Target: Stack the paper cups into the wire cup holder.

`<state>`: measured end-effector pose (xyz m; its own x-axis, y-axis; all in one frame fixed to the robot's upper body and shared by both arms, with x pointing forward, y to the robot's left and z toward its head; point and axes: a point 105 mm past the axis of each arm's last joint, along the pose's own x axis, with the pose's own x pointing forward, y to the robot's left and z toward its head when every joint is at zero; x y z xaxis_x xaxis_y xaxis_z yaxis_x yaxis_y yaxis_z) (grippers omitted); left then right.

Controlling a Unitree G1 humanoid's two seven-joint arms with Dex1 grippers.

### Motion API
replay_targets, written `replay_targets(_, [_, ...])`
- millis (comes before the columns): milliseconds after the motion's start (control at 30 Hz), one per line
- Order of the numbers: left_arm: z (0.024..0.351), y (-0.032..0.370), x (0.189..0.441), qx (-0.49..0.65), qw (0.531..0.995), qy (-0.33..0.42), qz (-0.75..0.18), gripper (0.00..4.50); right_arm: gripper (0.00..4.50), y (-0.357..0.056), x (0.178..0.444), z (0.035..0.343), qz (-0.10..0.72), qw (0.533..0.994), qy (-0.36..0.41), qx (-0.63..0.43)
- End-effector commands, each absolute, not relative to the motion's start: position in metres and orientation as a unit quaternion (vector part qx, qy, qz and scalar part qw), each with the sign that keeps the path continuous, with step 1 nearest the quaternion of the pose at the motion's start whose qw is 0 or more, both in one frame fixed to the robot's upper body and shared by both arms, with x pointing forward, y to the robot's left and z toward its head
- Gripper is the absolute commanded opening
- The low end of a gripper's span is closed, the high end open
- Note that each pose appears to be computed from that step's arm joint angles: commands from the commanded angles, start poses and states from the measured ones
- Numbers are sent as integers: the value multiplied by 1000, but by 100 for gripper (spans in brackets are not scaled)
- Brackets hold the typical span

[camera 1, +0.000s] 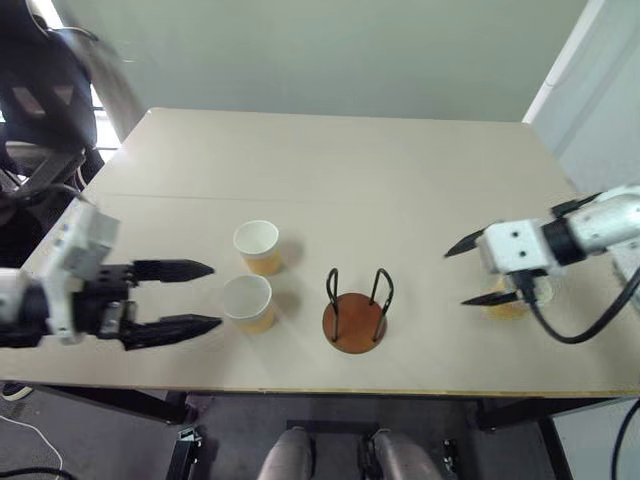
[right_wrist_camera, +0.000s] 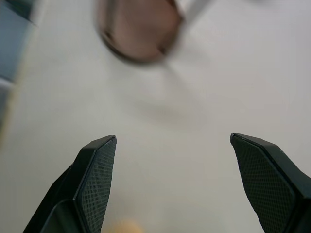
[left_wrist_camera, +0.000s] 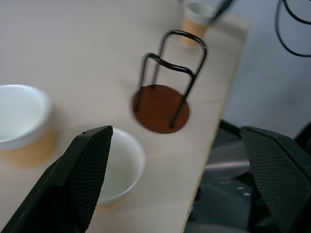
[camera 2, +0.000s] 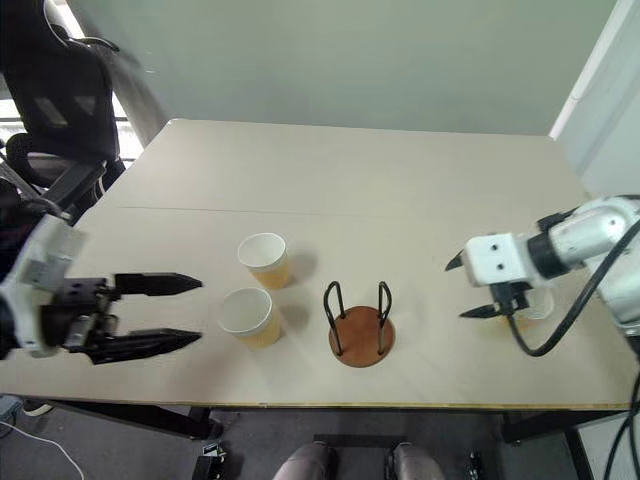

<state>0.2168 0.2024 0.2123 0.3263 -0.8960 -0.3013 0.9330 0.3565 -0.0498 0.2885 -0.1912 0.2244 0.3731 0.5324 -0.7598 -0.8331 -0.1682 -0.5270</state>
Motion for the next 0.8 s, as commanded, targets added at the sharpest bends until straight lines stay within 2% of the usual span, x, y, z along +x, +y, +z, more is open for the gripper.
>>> replay_targets(33, [217, 186, 220, 87, 802, 107, -582, 450, 384, -215, 282, 235, 498, 649, 162, -552])
replay_targets(167, [210, 180, 227, 100, 792, 102, -594, 450, 384, -240, 268, 228, 473, 663, 211, -541])
replay_targets(333, [215, 179, 241, 135, 799, 60, -582, 450, 384, -237, 253, 210, 482, 672, 232, -513])
replay_targets(433, [213, 179, 247, 161, 803, 49, -572, 450, 384, -240, 253, 202, 474, 674, 243, -512])
replay_targets(800, [210, 176, 243, 174, 806, 30, -566, 450, 384, -260, 266, 186, 442, 668, 276, -530])
